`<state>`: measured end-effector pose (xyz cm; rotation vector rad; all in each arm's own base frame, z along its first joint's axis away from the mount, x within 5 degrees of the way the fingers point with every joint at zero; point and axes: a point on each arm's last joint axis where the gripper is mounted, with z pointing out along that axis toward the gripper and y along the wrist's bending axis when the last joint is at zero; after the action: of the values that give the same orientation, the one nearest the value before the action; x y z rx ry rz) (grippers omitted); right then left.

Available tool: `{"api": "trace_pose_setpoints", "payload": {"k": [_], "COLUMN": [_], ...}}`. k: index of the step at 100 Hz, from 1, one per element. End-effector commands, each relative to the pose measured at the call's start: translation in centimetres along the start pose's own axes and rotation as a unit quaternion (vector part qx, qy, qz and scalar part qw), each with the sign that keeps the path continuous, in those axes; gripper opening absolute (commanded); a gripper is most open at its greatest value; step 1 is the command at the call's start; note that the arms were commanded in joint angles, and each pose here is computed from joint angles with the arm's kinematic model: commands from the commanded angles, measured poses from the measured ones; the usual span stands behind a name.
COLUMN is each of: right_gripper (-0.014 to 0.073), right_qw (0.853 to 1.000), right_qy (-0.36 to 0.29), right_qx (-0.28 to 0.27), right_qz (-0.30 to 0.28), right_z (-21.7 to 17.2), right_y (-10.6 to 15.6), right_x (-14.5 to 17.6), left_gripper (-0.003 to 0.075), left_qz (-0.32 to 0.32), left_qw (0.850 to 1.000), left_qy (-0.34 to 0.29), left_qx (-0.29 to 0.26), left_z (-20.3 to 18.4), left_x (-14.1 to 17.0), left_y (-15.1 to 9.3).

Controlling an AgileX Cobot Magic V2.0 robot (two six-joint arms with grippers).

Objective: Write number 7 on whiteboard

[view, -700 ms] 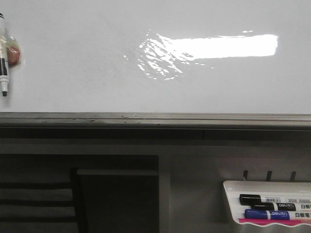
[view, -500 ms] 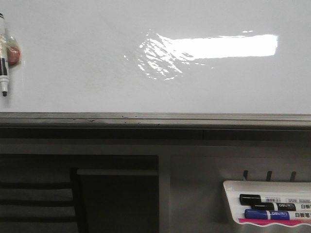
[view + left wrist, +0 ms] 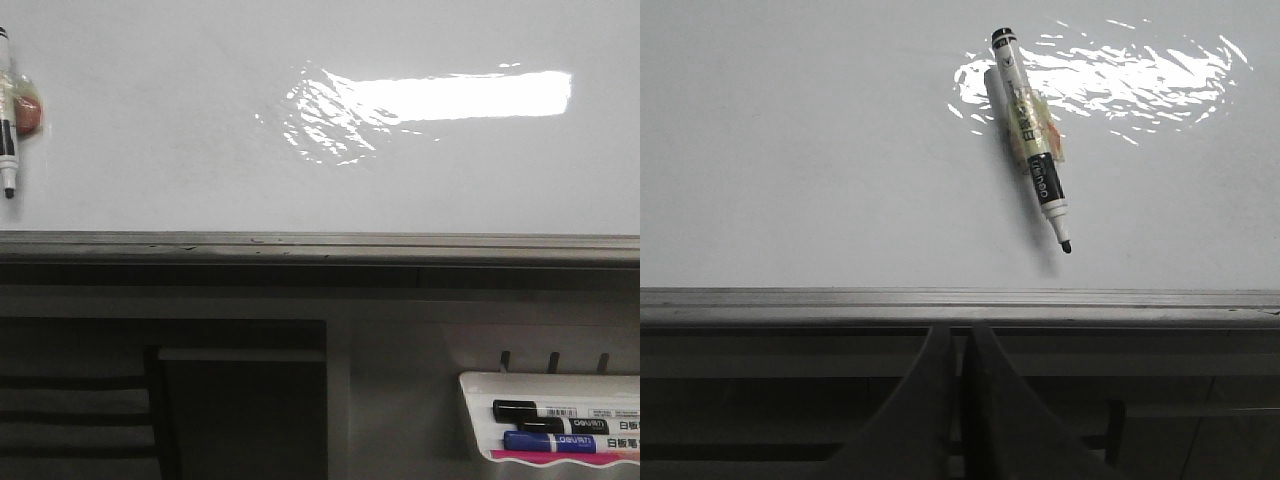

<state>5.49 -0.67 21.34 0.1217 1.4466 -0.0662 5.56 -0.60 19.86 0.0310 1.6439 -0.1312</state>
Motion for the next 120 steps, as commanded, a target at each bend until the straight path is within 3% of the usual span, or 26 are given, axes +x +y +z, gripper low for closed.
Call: {"api": "trace_pose_setpoints", "payload": {"k": [1,23,32,49,64,79,94,120], "right_gripper": [-0.0071,-0.0071,-0.0071,-0.0071,-0.0071,-0.0071,-0.0071,-0.0071], "right_qw": [0.999,0.999,0.998,0.998,0.999,0.999,1.000,0.988], "right_qy": [-0.034,-0.038,-0.039,-0.041,-0.050,-0.042,-0.004,0.151], "right_qx": [-0.003,-0.004,-0.007,-0.006,0.004,0.016,0.025,0.009], "right_qz": [-0.003,-0.018,-0.053,-0.044,-0.020,-0.016,-0.014,-0.033], "right_z": [-0.1,-0.1,-0.1,-0.2,-0.5,-1.1,-0.4,4.1], "right_y": [0.0,0.1,0.2,0.1,0.1,0.1,0.1,0.4], "right_x": [0.2,0.1,0.1,-0.4,-3.3,-7.6,-11.3,-14.2], "left_gripper": [-0.0020,-0.0020,-0.0020,-0.0020,-0.0020,-0.0020,-0.0020,-0.0020], "left_qz": [-0.005,-0.003,-0.003,-0.003,-0.019,-0.030,-0.022,0.018], "left_qw": [0.999,0.998,0.996,0.984,0.977,0.970,0.982,0.998], "left_qy": [-0.036,-0.058,-0.092,-0.178,-0.213,-0.239,-0.186,-0.054], "left_qx": [0.001,0.002,0.003,0.006,0.008,0.014,0.015,-0.001], "left_z": [0.0,-0.1,-0.2,-0.6,-1.3,-2.6,-2.8,-0.2], "left_x": [0.3,-0.1,-0.7,-2.3,-4.3,-8.3,-11.8,-15.0], "left_y": [0.0,0.0,0.0,0.0,-0.1,-0.4,-0.8,-0.9]}}
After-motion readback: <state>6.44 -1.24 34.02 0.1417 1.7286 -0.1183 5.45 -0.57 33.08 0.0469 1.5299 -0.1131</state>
